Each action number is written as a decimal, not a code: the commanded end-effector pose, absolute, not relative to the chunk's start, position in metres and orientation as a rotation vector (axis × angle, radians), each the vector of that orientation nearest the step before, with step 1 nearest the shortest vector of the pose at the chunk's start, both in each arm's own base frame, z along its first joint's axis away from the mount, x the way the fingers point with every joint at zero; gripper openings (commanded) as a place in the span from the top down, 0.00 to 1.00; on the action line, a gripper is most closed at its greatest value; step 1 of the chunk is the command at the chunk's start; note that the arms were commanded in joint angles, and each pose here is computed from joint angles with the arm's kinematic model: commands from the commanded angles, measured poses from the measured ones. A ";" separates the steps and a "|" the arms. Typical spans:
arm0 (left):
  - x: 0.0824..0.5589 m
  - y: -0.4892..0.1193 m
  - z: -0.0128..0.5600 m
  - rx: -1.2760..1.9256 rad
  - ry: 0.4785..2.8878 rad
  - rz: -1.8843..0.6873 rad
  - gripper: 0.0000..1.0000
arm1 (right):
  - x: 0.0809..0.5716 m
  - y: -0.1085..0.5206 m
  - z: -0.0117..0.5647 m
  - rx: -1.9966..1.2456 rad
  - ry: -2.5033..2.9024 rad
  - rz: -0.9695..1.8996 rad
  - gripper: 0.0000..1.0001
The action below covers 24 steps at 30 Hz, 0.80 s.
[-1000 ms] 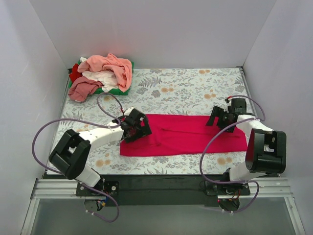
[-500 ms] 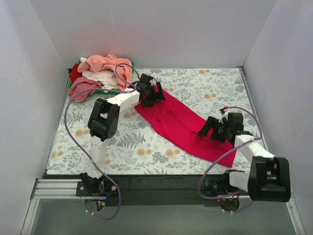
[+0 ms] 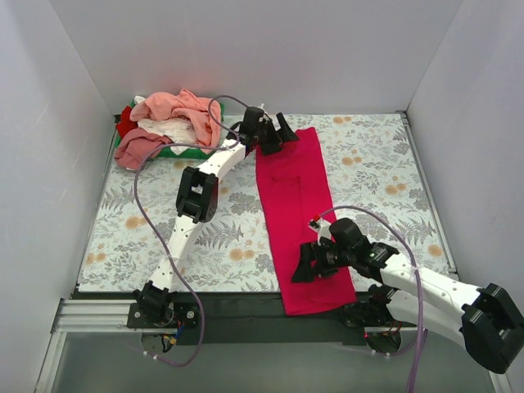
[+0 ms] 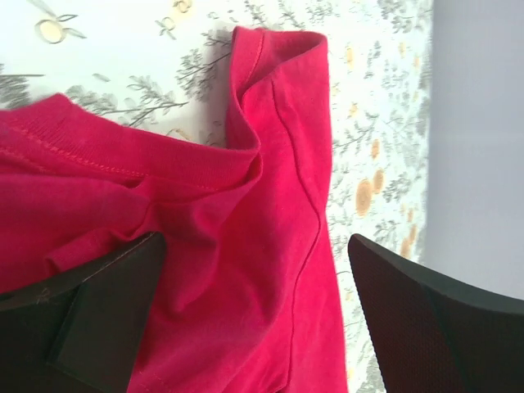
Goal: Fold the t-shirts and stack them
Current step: Fold the tshirt
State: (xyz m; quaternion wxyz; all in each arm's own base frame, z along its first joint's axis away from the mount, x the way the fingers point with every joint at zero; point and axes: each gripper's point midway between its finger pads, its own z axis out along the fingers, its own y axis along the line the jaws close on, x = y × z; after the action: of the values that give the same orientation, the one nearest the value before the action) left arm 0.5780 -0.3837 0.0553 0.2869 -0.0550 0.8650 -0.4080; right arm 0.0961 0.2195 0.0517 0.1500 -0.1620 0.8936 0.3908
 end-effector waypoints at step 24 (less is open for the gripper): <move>0.543 -0.364 0.237 -0.080 1.991 -1.125 0.02 | 0.277 0.214 0.117 -0.255 2.362 0.261 0.02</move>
State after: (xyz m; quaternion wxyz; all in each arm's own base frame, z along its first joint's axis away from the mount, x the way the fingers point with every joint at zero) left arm 0.5628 -0.3881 0.0944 0.3072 -0.0838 0.8275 -0.4625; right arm 0.2404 0.2199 0.1065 0.3325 -0.1211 0.9232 0.1499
